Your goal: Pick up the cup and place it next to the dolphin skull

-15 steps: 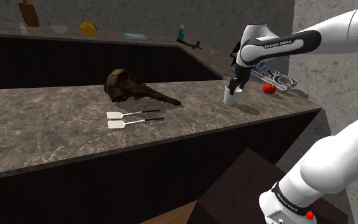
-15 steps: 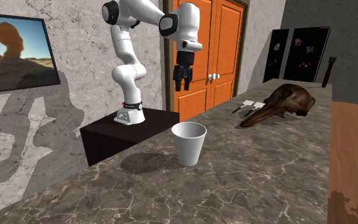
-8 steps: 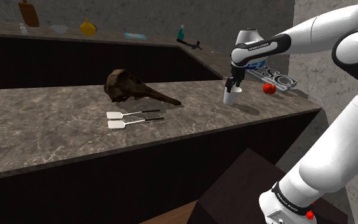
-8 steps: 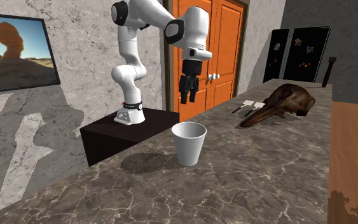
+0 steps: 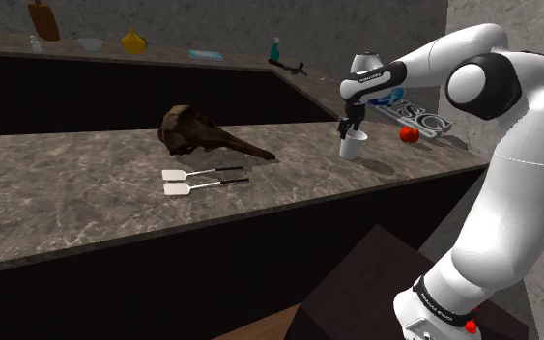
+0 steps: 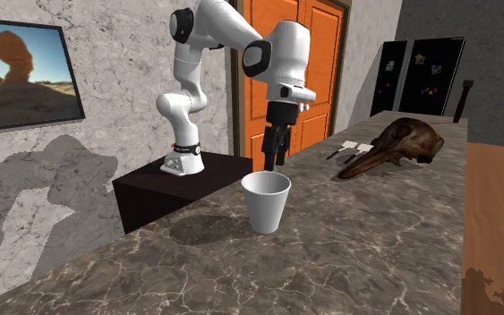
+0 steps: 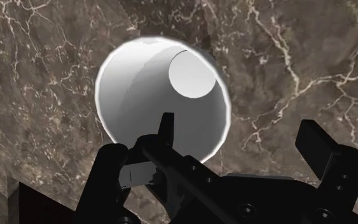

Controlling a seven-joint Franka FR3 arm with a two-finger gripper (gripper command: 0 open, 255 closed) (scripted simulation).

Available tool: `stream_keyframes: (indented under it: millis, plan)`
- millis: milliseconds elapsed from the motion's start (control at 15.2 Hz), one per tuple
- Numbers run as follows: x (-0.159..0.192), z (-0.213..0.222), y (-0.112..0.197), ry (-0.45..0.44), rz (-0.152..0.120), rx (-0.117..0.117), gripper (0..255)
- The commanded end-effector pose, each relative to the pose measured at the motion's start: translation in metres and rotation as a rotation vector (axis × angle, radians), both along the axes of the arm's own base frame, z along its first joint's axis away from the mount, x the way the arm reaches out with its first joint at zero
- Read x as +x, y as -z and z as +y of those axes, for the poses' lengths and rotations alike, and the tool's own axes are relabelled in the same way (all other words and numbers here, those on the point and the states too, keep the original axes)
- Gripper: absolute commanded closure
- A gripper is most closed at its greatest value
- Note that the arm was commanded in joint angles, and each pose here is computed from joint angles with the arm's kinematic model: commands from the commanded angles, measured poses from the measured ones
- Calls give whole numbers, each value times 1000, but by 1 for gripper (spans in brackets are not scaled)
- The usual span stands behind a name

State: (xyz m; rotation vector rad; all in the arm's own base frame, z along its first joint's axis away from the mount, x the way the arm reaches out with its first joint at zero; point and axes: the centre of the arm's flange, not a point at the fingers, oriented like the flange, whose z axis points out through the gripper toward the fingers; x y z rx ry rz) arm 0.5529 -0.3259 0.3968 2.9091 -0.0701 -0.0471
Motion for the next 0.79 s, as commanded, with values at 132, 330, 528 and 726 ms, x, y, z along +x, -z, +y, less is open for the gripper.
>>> stream_keyframes:
  millis: [132,330,528,726]
  plan:
    - [3,-8,18,-1,0,-1,0]
    - [2,-13,37,-1,0,-1,0]
    - [2,-13,37,-1,0,-1,0]
    - [2,-13,37,-1,0,-1,0]
